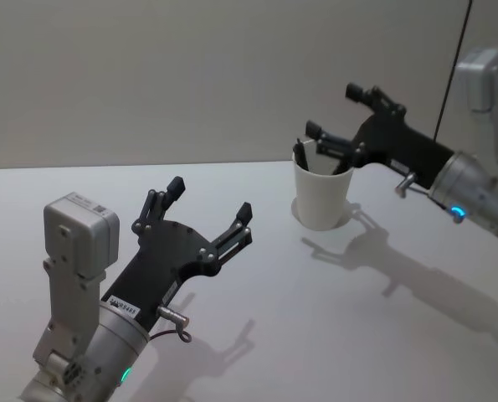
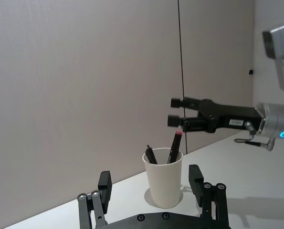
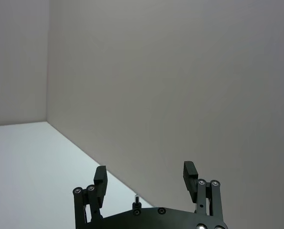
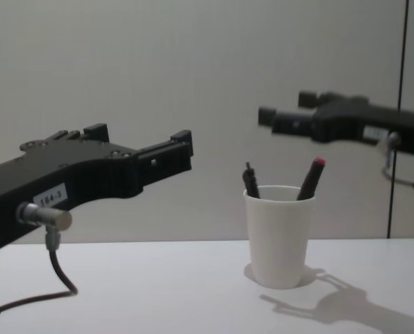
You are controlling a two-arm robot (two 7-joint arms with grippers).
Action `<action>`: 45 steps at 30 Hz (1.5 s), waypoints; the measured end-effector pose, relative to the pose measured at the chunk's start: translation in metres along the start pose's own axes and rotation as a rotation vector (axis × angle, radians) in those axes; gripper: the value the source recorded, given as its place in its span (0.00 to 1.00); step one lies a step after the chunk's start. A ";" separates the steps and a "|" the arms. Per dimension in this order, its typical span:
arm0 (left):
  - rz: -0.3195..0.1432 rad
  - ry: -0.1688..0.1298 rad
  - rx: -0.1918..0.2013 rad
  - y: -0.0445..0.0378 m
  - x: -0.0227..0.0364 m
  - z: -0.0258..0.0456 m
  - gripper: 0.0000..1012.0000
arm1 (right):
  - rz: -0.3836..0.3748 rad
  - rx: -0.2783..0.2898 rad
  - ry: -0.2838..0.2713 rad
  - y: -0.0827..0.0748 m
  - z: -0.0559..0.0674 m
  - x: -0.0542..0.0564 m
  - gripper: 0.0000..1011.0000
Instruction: Place the pen into the pen holder.
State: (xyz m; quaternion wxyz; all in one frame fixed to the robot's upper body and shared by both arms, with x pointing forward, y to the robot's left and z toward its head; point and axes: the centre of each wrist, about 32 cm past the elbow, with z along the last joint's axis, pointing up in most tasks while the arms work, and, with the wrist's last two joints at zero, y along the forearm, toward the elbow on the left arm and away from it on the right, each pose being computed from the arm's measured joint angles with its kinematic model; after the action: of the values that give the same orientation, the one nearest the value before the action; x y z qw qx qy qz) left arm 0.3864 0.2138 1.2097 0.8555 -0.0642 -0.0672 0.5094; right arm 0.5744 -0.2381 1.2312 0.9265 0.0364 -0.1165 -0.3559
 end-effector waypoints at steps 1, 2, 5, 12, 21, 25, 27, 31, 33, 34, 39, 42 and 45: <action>0.000 0.000 0.000 0.0000 0.0000 0.0000 0.99 | -0.002 0.009 -0.005 -0.001 0.003 0.000 0.99; 0.000 0.000 0.000 0.0000 0.0000 0.0000 0.99 | -0.005 0.014 -0.011 -0.003 0.004 0.000 0.99; 0.000 0.000 0.000 0.0000 0.0000 0.0000 0.99 | -0.023 0.049 -0.043 -0.008 0.015 0.000 0.99; 0.000 0.000 0.000 0.0000 0.0000 0.0000 0.99 | -0.072 0.070 -0.085 -0.018 0.028 -0.001 0.99; 0.000 0.000 0.000 0.0000 0.0000 0.0000 0.99 | -0.172 0.052 -0.128 -0.030 0.039 -0.003 0.99; 0.000 0.000 0.000 -0.0001 0.0000 0.0000 0.99 | -0.203 0.040 -0.137 -0.034 0.042 -0.003 0.99; 0.000 -0.001 0.000 -0.0004 0.0001 0.0000 0.99 | -0.203 0.040 -0.137 -0.034 0.042 -0.003 0.99; 0.000 -0.005 0.002 -0.0027 0.0011 -0.0012 0.99 | -0.208 0.038 -0.131 -0.035 0.040 -0.005 0.99; 0.000 -0.010 0.005 -0.0056 0.0021 -0.0025 0.99 | -0.215 0.034 -0.124 -0.036 0.038 -0.008 0.99; 0.000 -0.012 0.006 -0.0066 0.0024 -0.0029 0.99 | -0.221 0.030 -0.119 -0.037 0.037 -0.010 0.99; 0.003 -0.030 0.018 -0.0170 0.0057 -0.0074 0.99 | -0.247 0.016 -0.095 -0.042 0.030 -0.019 0.99; 0.006 -0.043 0.025 -0.0241 0.0080 -0.0102 0.99 | -0.267 0.004 -0.077 -0.045 0.026 -0.026 0.99; 0.008 -0.056 0.033 -0.0313 0.0105 -0.0127 0.99 | -0.287 -0.009 -0.058 -0.049 0.021 -0.034 0.99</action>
State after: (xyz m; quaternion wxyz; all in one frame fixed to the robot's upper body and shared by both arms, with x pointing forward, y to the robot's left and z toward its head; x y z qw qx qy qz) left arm 0.4207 0.2078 1.2033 0.8521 -0.0359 -0.0826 0.5156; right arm 0.5127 -0.2517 1.2377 0.8624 0.0381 -0.1354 -0.4862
